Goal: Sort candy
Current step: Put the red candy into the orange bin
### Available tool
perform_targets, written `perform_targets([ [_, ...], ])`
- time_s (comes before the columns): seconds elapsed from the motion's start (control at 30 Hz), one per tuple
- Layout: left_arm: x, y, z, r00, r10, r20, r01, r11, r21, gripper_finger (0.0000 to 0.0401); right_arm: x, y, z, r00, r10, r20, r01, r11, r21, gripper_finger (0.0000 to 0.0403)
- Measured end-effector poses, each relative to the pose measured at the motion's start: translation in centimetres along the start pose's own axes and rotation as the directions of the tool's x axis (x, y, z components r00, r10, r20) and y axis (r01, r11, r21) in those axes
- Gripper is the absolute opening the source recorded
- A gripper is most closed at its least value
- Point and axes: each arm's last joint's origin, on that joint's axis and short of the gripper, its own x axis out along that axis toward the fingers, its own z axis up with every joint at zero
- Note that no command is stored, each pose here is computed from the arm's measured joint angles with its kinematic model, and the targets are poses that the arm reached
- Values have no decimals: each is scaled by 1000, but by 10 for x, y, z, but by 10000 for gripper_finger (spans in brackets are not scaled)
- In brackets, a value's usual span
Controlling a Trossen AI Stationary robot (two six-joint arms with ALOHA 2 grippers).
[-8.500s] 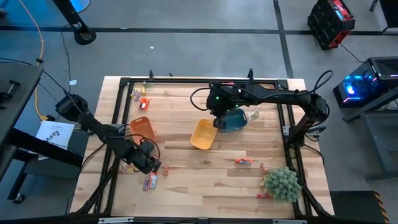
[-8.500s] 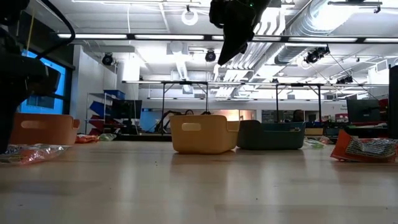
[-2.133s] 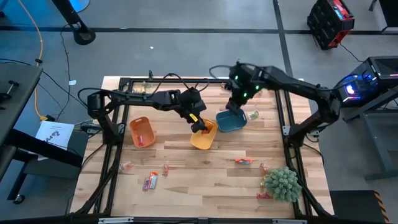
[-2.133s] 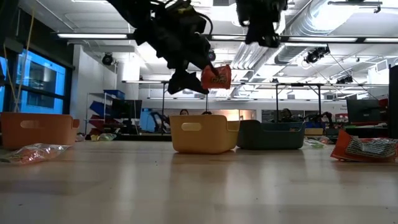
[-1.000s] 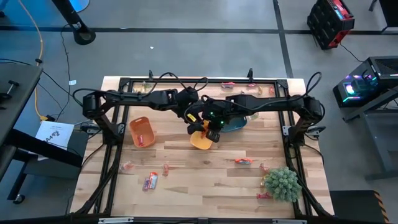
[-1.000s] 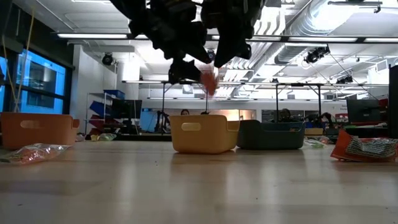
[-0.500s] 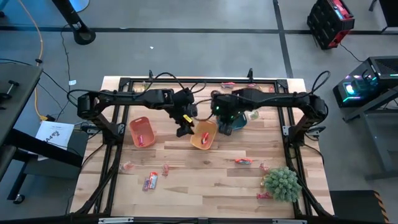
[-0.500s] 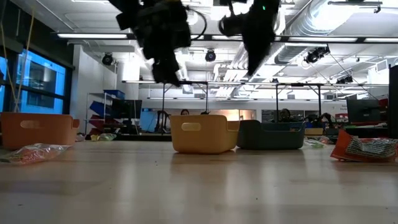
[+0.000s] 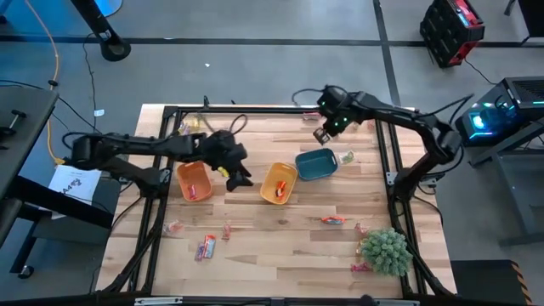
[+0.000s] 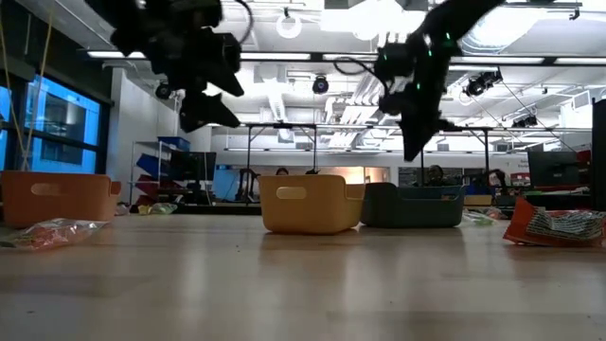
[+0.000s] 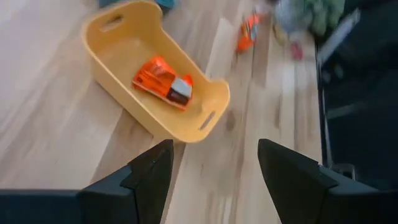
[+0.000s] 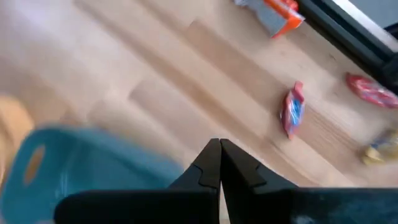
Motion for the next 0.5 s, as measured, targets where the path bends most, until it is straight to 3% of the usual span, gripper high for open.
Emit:
perform_targets([
  [0.17, -11, -4, -8, 998, 5, 59, 0, 997, -83, 226, 36, -31, -7, 1000, -5, 18, 3, 994, 109, 15],
  [0.37, -15, -10, -10, 995, 31, 94, -19, 992, -123, 226, 69, -57, -24, 998, -61, -15, 62, 980, 190, 101],
  [0.5, -14, -11, -8, 992, 47, 120, -28, 988, -151, 226, 73, -64, -22, 989, -139, 51, 126, 971, 203, 155],
])
